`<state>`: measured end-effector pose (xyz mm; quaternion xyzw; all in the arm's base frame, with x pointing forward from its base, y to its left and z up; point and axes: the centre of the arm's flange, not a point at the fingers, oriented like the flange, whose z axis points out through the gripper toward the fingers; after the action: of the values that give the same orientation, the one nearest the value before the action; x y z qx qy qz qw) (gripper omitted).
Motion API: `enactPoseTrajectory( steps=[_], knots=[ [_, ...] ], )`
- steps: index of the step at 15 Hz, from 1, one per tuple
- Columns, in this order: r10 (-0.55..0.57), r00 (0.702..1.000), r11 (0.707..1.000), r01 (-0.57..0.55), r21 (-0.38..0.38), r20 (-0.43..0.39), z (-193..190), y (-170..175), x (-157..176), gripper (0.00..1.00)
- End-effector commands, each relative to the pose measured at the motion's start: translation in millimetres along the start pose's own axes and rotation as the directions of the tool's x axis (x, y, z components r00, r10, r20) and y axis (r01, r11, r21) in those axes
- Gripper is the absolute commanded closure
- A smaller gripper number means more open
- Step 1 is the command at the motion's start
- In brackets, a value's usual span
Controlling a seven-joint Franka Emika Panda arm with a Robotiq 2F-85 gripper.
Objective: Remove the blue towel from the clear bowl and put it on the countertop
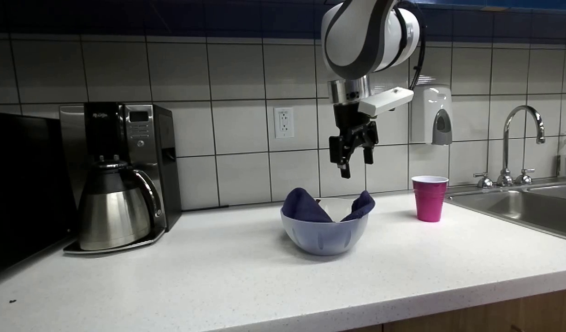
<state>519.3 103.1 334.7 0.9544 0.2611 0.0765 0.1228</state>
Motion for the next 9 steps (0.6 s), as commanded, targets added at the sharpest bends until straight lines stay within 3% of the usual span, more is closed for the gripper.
enactPoseTrajectory(
  steps=[1, 9],
  knots=[
    [0.02, 0.999, 1.0, -0.019, 0.023, -0.028, 2.4, -17.3, 24.3, 0.0],
    [0.001, 0.996, 0.999, 0.004, 0.049, -0.095, -7.8, -60.3, 44.3, 0.0]
  ],
)
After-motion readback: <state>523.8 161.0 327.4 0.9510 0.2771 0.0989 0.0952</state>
